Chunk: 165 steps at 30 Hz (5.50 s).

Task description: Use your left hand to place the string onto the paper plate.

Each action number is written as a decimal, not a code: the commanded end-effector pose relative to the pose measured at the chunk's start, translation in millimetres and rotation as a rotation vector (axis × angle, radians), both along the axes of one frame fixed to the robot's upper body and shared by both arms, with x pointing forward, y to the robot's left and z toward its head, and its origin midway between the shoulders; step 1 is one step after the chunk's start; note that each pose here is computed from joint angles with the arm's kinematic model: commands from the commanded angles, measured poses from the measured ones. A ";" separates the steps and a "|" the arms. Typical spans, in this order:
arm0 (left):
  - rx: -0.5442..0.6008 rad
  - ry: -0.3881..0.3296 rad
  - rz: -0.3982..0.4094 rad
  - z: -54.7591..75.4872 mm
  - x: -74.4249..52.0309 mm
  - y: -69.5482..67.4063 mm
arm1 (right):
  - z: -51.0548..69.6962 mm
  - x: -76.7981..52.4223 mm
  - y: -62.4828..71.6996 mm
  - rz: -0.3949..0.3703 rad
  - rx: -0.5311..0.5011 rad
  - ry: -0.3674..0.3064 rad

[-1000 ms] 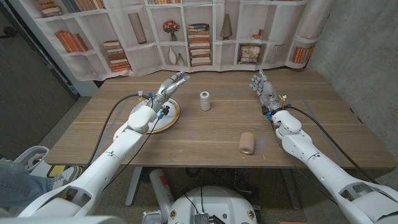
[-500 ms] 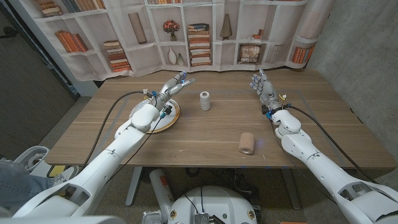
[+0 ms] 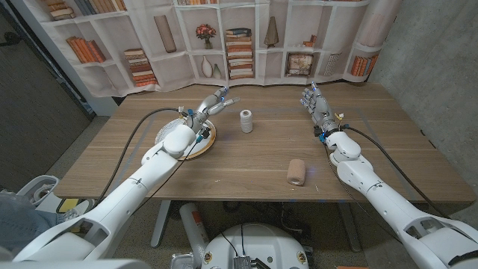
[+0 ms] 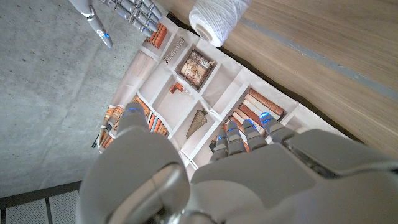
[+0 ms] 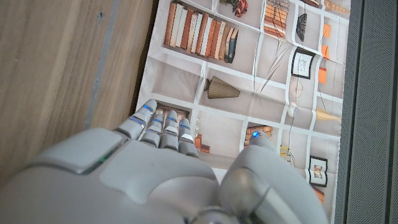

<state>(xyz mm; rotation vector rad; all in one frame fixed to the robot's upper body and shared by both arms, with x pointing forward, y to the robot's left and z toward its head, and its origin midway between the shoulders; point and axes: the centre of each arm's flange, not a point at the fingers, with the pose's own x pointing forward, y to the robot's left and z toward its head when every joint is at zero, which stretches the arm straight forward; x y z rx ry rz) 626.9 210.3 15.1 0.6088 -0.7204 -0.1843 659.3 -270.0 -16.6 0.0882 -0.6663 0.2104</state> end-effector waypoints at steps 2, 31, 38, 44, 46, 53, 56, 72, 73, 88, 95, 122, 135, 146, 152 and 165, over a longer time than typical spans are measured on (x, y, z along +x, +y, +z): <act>0.058 -0.016 0.051 2.7 0.6 -11.0 | -3.3 0.9 -0.9 0.001 0.012 0.001; 0.177 0.023 0.102 -1.2 10.1 -45.9 | -11.9 -4.1 -10.1 0.001 0.034 0.002; 0.223 0.007 0.165 -2.1 8.3 -50.7 | -12.4 -4.8 -12.1 0.001 0.036 0.001; 0.232 -0.010 0.212 -3.8 7.6 -51.5 | -13.3 -4.1 -13.5 0.001 0.039 0.003; 0.233 -0.028 0.239 -4.9 7.5 -52.3 | -14.1 -3.5 -13.6 0.002 0.040 0.004; 0.248 -0.033 0.245 -4.0 8.4 -55.9 | -16.1 -1.3 -13.6 0.005 0.044 0.007; 0.257 -0.040 0.259 -3.7 9.4 -59.2 | -16.5 -0.9 -13.8 0.006 0.047 0.006; 0.318 -0.033 0.263 -4.8 16.6 -79.8 | -23.0 -2.4 -21.6 -0.001 0.065 0.010; 0.321 -0.034 0.264 -4.9 16.6 -80.0 | -23.5 -2.4 -21.9 -0.001 0.066 0.010; 0.335 -0.040 0.306 -8.5 15.0 -83.6 | -27.7 -0.8 -22.5 0.006 0.076 0.014; 0.344 -0.044 0.327 -9.1 14.1 -85.3 | -26.8 -1.0 -22.0 0.005 0.075 0.013; 0.269 -0.056 0.316 -11.9 17.6 -91.3 | -26.0 0.5 -25.0 0.006 0.074 0.014; 0.240 -0.050 0.322 -12.9 17.7 -94.0 | -27.2 -0.6 -28.1 0.004 0.074 0.015; 0.207 -0.057 0.326 -8.2 15.9 -90.0 | -25.9 -1.5 -25.1 0.003 0.066 0.017; 0.190 -0.058 0.318 -5.7 15.4 -88.0 | -24.3 -2.1 -24.0 0.000 0.066 0.016; 0.181 -0.049 0.296 -3.6 16.0 -86.4 | -22.6 -3.0 -24.7 -0.007 0.066 0.015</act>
